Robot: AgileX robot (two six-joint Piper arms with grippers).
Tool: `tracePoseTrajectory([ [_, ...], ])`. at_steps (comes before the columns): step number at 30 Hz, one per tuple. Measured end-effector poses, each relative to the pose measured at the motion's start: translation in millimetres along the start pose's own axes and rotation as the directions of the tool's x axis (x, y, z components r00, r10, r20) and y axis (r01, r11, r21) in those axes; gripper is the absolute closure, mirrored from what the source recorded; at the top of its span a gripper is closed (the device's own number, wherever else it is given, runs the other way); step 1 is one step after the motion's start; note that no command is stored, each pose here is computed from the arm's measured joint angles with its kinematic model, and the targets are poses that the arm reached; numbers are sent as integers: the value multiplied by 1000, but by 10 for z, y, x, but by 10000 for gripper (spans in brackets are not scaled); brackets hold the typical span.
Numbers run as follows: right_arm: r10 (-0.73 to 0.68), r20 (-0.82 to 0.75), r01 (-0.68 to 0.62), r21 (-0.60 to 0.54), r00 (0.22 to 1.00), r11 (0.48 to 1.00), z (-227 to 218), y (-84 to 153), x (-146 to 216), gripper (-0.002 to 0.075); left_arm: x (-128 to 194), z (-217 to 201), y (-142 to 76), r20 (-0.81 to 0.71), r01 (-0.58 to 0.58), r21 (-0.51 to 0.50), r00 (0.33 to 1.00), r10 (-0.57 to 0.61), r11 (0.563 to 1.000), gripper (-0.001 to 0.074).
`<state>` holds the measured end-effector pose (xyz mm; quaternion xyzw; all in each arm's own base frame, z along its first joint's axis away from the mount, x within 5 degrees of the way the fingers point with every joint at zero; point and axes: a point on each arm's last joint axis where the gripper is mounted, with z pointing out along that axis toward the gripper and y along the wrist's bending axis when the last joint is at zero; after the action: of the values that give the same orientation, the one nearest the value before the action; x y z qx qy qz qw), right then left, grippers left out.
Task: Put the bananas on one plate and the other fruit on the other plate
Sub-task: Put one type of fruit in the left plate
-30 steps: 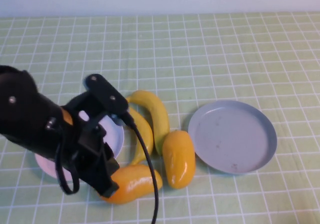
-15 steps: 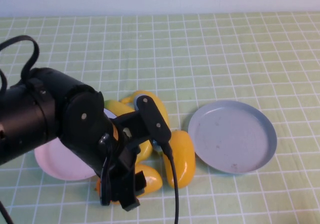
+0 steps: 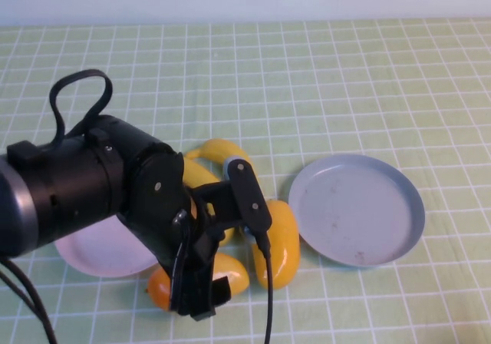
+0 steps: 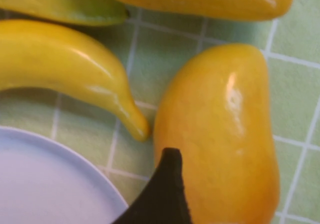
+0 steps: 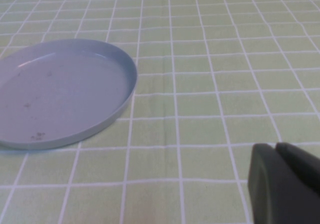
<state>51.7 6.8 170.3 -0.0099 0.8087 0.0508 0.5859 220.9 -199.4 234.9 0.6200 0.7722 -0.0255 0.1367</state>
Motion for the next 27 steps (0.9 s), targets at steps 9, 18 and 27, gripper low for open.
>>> tracePoseTrajectory([
  [9, 0, 0, 0, 0, 1000, 1000, 0, 0, 0, 741, -43, 138, 55, 4, -11, -23, 1000, 11, 1000, 67],
  [18, 1, 0, -1, 0, 1000, 1000, 0, 0, 0, 741, -34, 355, 95, -60, -68, -12, 996, 67, 998, 67],
  [27, 1, 0, -1, 0, 1000, 1000, 0, 0, 0, 741, -33, 517, 104, -88, -72, 9, 993, 73, 997, 69],
])
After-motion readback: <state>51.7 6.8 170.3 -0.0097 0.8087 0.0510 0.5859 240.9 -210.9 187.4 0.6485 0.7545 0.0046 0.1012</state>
